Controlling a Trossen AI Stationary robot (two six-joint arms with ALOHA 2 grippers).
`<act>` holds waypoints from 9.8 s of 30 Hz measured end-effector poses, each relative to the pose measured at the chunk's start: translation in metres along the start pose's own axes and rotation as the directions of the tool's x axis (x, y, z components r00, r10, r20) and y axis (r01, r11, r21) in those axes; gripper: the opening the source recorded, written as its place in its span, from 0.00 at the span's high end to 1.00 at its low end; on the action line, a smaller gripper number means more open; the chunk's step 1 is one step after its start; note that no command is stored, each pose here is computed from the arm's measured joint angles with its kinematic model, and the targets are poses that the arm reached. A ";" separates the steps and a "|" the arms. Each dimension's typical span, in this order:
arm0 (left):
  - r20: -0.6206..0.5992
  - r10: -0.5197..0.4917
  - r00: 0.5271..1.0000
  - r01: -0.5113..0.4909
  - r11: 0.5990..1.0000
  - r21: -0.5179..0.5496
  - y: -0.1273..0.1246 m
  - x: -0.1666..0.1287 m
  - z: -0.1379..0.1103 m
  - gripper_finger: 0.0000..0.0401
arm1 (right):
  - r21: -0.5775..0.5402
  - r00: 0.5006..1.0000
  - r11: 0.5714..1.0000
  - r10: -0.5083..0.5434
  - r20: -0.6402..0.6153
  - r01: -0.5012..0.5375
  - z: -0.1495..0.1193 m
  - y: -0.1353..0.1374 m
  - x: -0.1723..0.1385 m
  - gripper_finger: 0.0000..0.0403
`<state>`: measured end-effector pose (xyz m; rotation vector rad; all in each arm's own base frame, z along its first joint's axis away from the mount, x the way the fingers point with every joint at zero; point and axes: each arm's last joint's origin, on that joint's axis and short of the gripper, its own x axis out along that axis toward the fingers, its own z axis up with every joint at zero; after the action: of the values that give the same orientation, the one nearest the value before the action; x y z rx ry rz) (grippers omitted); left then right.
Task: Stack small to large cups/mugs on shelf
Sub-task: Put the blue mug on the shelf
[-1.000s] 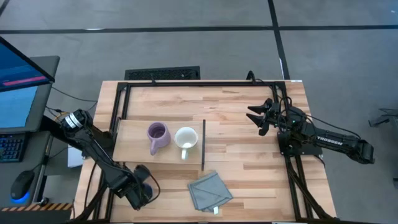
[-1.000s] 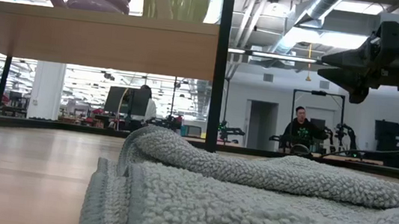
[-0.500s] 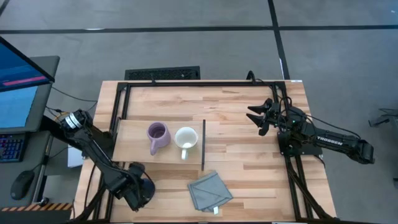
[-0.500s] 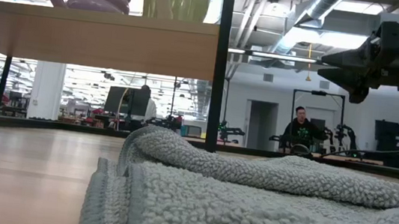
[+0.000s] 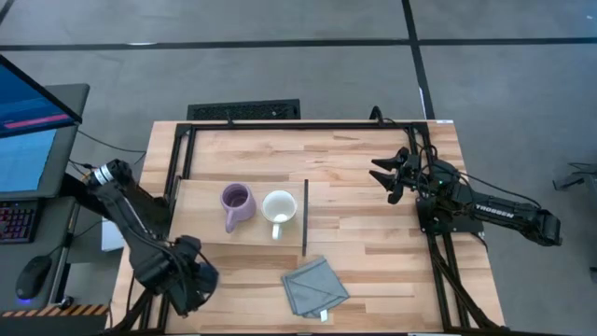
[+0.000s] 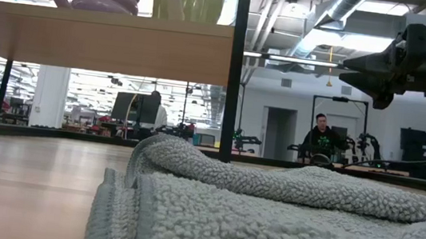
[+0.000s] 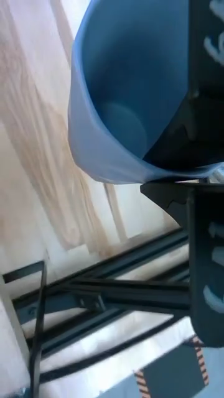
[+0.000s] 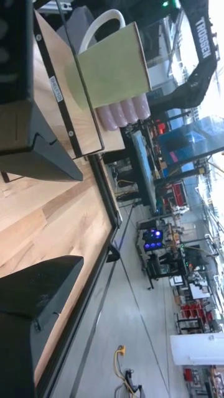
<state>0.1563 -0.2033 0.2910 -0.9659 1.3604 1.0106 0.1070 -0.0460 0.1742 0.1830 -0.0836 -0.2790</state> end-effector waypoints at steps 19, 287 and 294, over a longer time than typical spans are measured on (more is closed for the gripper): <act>0.113 -0.201 0.973 0.201 0.979 0.003 0.015 -0.057 0.016 0.99 | 0.002 1.000 1.000 0.000 0.000 0.000 0.000 0.000 0.000 0.43; 0.055 -0.439 0.897 0.441 0.877 -0.193 0.145 -0.057 0.162 0.69 | -0.050 0.999 0.999 -0.007 -0.034 0.005 -0.003 -0.001 0.000 0.43; 0.052 -0.440 0.897 0.440 0.872 -0.216 0.145 -0.057 0.162 0.69 | -0.050 0.999 0.999 -0.007 -0.033 0.005 -0.003 -0.001 0.000 0.43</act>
<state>0.0674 -0.0061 0.3526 -1.3713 0.9690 0.8186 0.1071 -0.0460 0.1709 0.1380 -0.0429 -0.2835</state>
